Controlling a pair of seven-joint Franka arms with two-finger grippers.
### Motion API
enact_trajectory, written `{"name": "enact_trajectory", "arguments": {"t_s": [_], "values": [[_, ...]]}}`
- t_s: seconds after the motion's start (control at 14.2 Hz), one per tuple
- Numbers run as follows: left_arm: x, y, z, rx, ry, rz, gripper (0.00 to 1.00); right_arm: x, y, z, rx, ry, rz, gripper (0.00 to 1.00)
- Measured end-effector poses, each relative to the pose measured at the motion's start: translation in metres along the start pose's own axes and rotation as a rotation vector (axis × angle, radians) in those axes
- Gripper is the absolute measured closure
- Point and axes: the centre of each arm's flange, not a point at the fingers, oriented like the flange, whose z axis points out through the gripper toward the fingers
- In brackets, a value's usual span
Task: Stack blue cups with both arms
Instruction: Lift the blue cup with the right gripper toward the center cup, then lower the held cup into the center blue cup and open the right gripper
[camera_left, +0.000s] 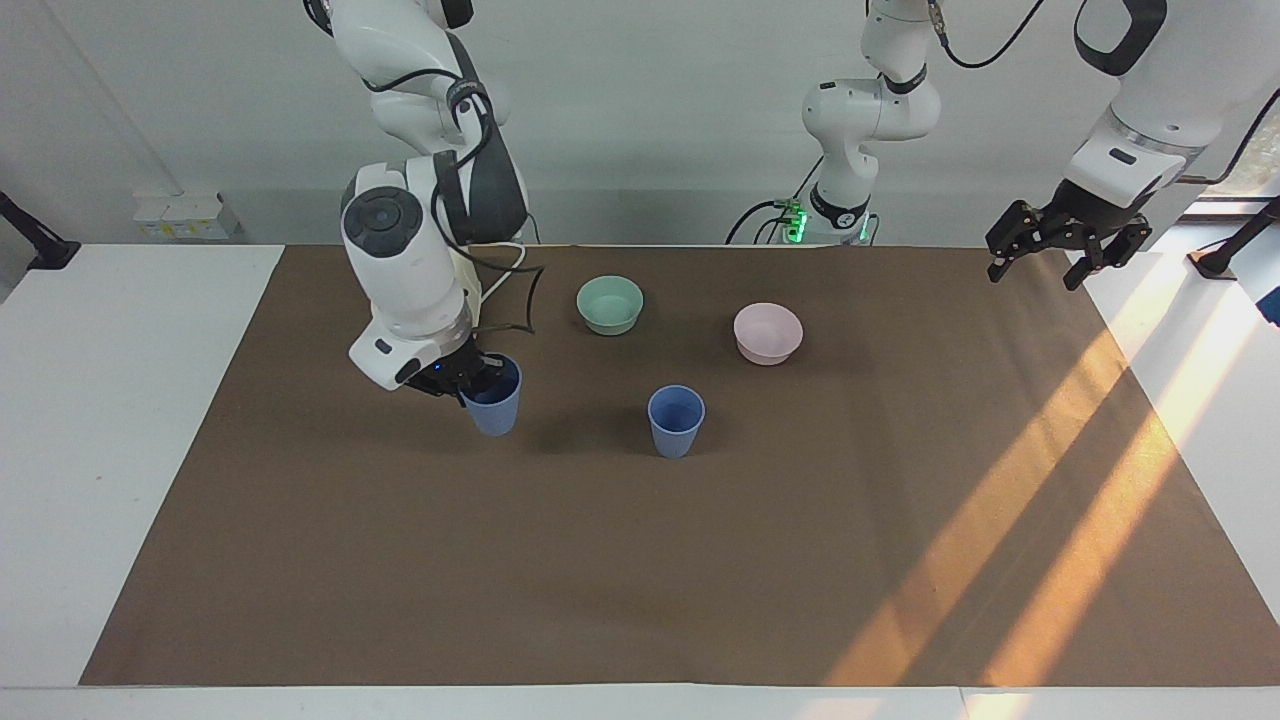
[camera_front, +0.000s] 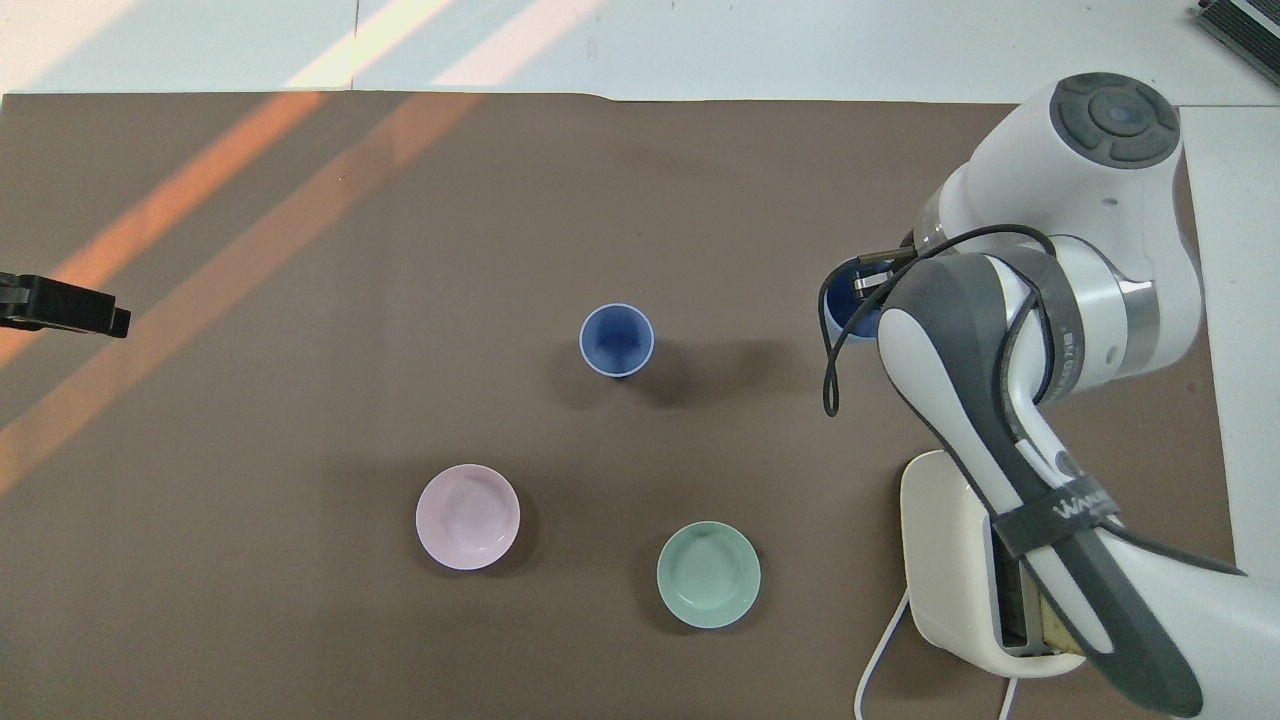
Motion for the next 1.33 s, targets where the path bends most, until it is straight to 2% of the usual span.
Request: {"name": "enact_trajectory", "arguments": {"t_s": [0.14, 0.28, 0.63, 1.33], "values": [[0.000, 0.000, 0.000, 0.000, 0.000, 0.000, 0.00, 0.002, -0.046, -0.031, 0.019, 0.034, 0.007, 0.96], [0.000, 0.000, 0.000, 0.000, 0.000, 0.000, 0.00, 0.002, -0.096, -0.044, 0.051, 0.061, 0.049, 0.96], [0.000, 0.000, 0.000, 0.000, 0.000, 0.000, 0.00, -0.006, -0.199, -0.040, 0.128, 0.092, 0.057, 0.96], [0.000, 0.000, 0.000, 0.000, 0.000, 0.000, 0.00, 0.011, -0.207, 0.022, 0.123, 0.051, 0.073, 0.96]]}}
